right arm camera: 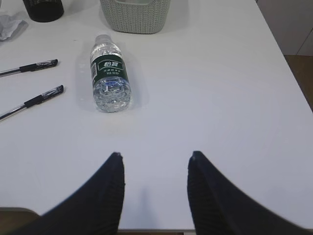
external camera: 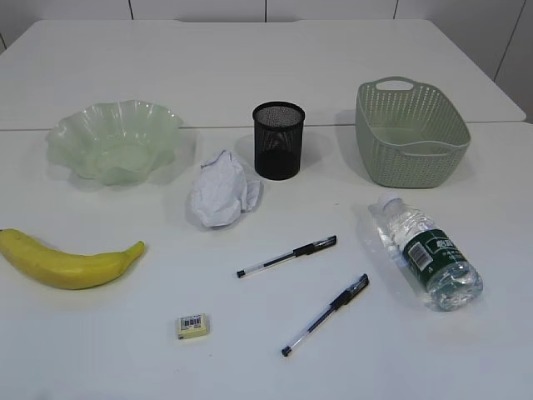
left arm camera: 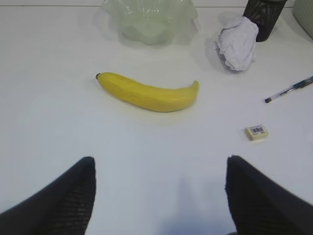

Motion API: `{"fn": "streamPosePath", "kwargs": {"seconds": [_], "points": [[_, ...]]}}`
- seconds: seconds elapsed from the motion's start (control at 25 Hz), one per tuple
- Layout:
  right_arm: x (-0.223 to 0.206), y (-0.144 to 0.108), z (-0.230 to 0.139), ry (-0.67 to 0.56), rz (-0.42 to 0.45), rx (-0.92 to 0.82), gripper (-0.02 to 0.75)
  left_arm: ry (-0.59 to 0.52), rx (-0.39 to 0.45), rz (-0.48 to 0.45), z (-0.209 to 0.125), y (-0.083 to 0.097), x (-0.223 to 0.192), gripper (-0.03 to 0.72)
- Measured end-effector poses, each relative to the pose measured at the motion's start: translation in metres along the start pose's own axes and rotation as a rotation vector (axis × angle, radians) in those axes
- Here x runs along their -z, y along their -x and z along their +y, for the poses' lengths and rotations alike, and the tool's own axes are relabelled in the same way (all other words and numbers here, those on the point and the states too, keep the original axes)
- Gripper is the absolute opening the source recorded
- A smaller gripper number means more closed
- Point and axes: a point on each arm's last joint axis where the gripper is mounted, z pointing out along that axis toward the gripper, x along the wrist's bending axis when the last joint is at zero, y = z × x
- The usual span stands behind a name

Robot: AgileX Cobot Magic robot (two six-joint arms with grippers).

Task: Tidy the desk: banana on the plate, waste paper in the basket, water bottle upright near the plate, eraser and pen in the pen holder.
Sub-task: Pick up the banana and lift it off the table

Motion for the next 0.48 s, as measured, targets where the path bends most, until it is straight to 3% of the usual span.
{"fn": "streamPosePath", "kwargs": {"seconds": [0.48], "points": [[0.0000,0.0000,0.0000,0.000,0.000,0.000,0.322,0.006,0.004,-0.007,0.0005,0.0007,0.0000,0.590]]}}
